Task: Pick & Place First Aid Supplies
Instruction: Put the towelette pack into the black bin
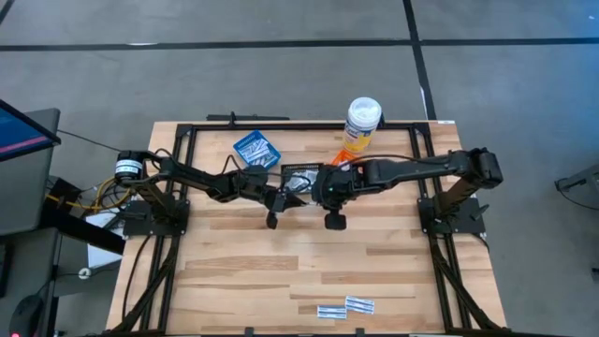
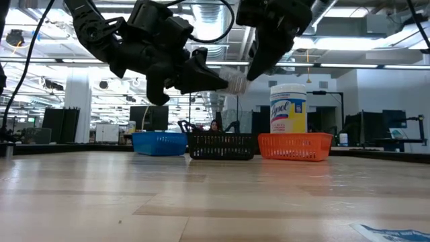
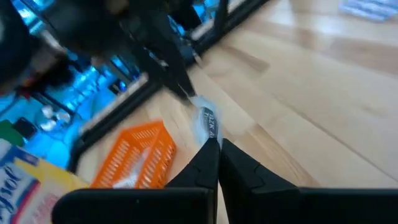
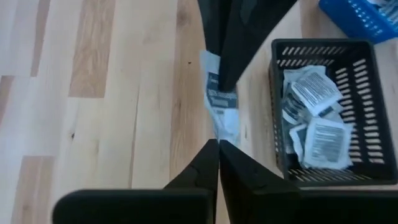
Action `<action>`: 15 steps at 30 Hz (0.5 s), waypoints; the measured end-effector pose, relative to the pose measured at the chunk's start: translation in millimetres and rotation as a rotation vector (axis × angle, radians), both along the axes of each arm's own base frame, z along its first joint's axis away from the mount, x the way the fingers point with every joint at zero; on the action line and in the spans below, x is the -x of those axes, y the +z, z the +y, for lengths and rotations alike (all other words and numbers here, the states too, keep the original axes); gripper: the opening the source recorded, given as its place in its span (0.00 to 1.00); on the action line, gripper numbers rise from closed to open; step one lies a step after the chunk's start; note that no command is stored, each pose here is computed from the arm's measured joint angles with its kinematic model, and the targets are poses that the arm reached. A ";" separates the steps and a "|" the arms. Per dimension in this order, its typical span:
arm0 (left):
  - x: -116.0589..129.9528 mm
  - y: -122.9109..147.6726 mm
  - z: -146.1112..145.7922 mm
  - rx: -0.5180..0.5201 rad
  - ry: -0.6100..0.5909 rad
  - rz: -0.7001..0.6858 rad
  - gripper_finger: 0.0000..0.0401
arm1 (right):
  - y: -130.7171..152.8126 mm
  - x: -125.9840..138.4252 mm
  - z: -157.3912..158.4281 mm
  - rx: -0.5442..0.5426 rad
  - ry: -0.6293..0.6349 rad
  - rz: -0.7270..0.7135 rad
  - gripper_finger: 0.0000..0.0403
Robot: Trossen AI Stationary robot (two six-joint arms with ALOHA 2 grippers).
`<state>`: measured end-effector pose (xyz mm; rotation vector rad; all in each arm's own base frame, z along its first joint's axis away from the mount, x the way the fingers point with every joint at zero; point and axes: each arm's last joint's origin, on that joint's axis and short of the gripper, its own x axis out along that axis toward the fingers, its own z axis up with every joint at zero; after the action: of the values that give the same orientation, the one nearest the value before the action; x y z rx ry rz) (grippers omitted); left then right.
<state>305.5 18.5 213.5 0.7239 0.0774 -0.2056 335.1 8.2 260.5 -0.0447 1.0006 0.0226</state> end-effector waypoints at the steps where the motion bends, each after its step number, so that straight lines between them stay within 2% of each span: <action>1: 0.3 -1.4 0.0 0.000 0.003 0.011 0.02 | 3.8 -0.1 0.0 0.003 -0.001 0.003 0.01; 4: 0.6 -4.1 0.4 0.001 0.008 0.027 0.02 | 14.5 -1.2 -0.2 0.011 0.003 -0.012 0.01; 12: 0.5 -2.9 0.3 0.002 0.007 0.019 0.02 | 15.6 -0.4 0.9 0.015 0.005 0.011 0.01; 15: 0.3 -1.2 0.2 0.038 0.011 0.007 0.02 | 13.5 -1.7 2.1 0.015 0.009 0.015 0.01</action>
<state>305.2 18.7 212.3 0.6852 0.0843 -0.1987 336.8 10.3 274.0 -0.0627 1.0151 0.0235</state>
